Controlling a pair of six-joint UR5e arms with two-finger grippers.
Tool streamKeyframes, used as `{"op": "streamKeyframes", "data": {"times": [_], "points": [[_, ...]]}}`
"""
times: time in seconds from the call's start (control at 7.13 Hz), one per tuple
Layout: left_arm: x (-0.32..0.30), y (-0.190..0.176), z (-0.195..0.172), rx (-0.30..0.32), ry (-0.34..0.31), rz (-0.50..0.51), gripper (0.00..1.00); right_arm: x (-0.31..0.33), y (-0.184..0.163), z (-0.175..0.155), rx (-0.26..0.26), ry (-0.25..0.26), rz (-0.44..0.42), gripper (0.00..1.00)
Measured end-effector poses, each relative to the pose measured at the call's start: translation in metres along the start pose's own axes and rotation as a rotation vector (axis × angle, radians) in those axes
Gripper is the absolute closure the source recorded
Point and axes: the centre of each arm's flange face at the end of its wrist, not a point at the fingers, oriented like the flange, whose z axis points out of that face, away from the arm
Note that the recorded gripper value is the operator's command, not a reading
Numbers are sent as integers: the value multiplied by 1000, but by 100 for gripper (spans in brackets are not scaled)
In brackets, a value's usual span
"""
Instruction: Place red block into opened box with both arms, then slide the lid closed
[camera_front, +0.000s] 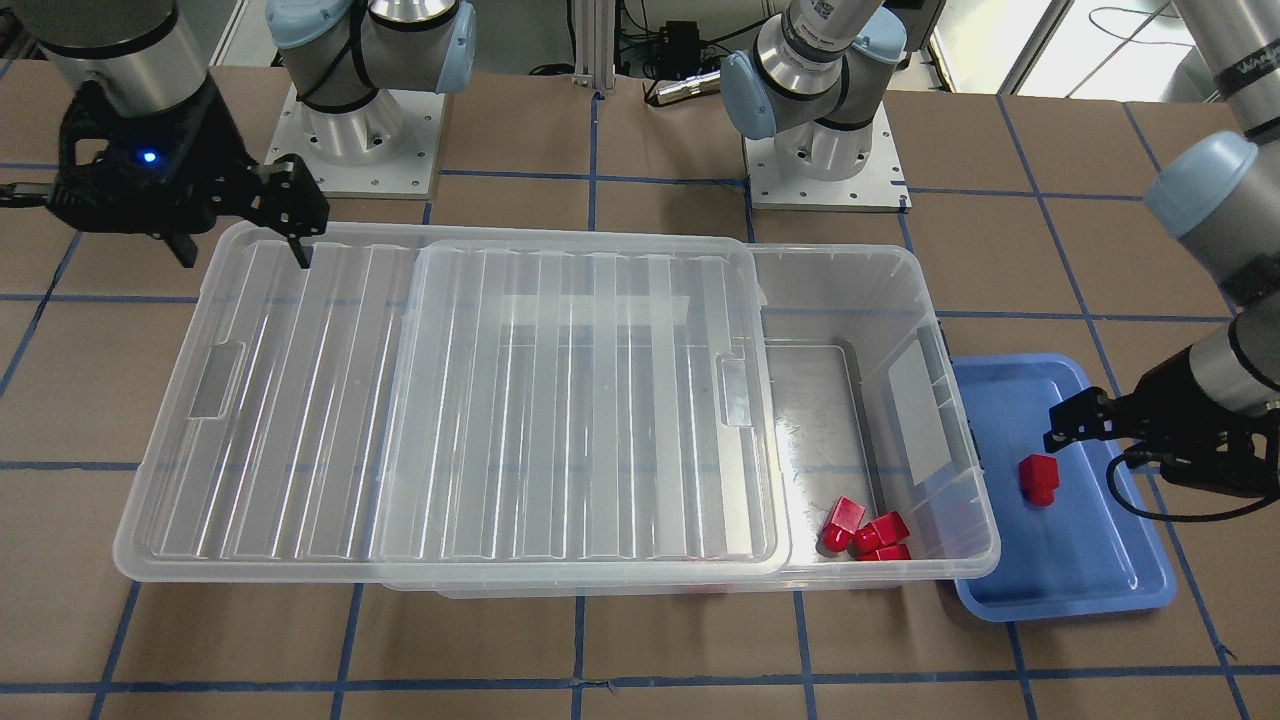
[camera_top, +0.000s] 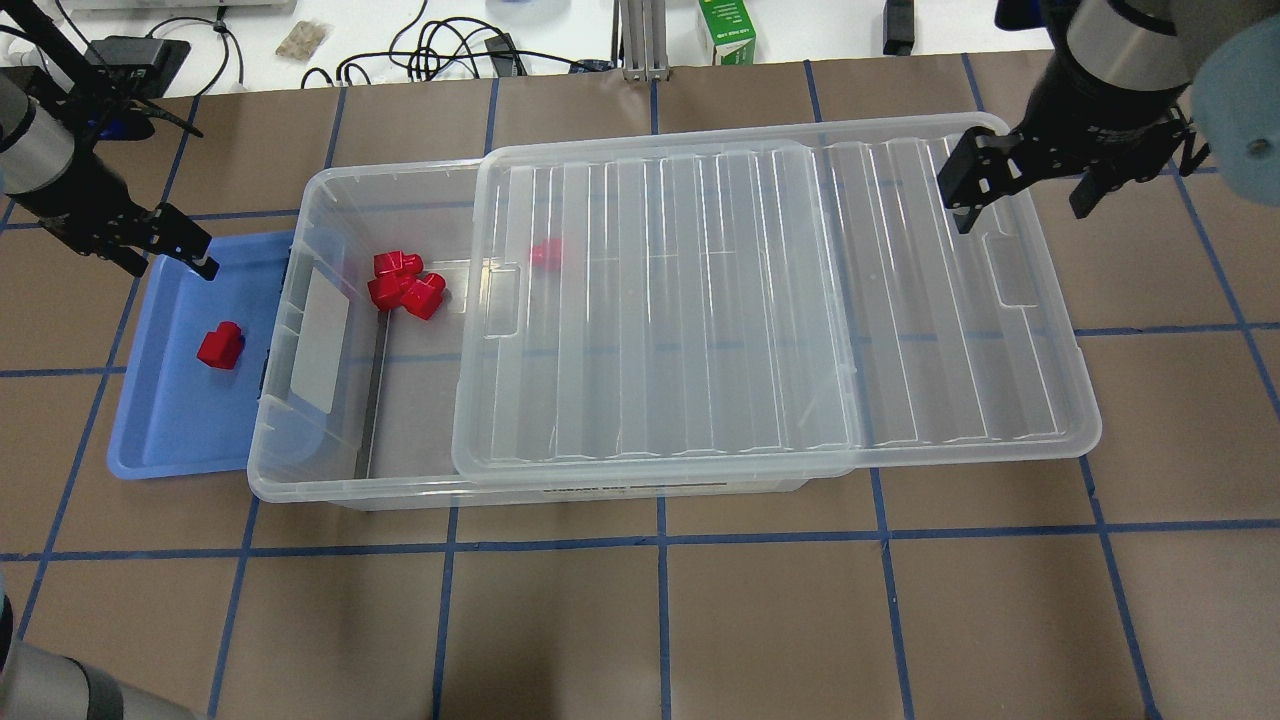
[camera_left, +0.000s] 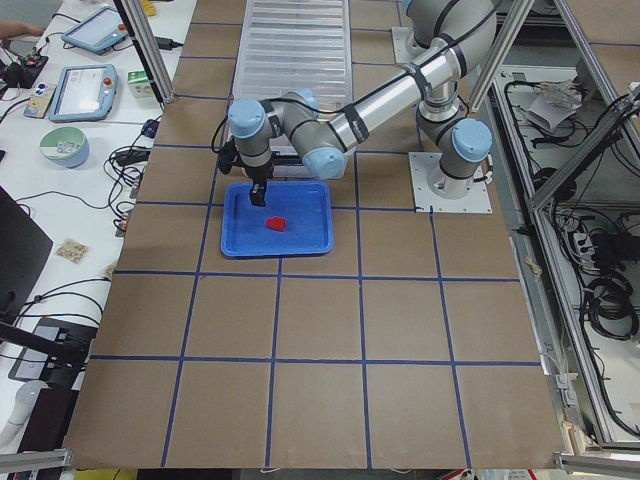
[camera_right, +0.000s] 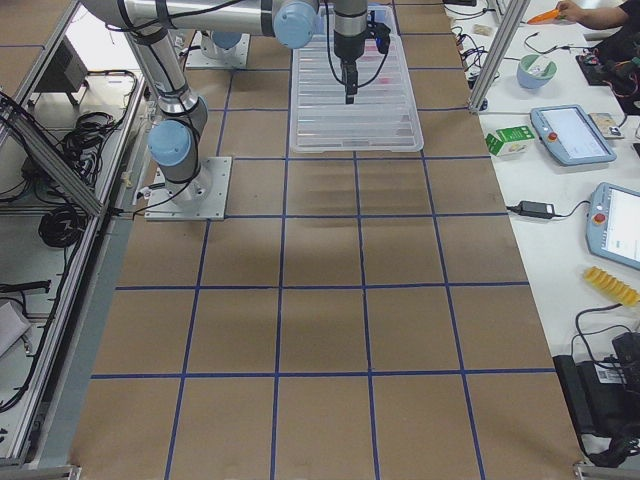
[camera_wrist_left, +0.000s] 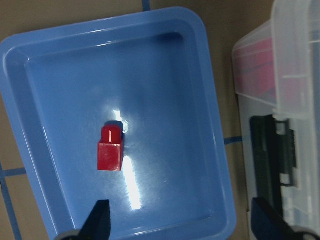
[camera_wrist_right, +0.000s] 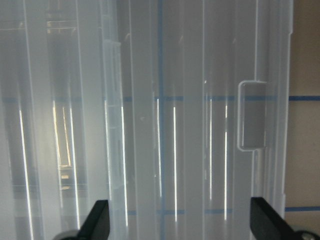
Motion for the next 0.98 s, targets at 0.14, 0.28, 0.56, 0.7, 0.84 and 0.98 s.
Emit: {"op": "streamKeyframes", "data": {"times": [0.14,0.28,0.56,0.7,0.84,0.98], "points": [[-11,1,29,-4,-2,28,0,-14,4,-1,-3,-10,44,0],[-17,4,48,-15,5,47,0,-19,6,-2,-3,-14,61,0],[-16,11,77,-41,30,46,0,-21,6,-1,-3,-13,63,0],[-15,15,93,-58,43,37,4,-21,7,-1,-3,-12,62,0],[-14,18,107,-73,54,24,20,-21,7,-2,-3,-11,59,0],[-13,20,115,-84,60,4,47,-21,6,-2,-1,-11,58,0]]}}
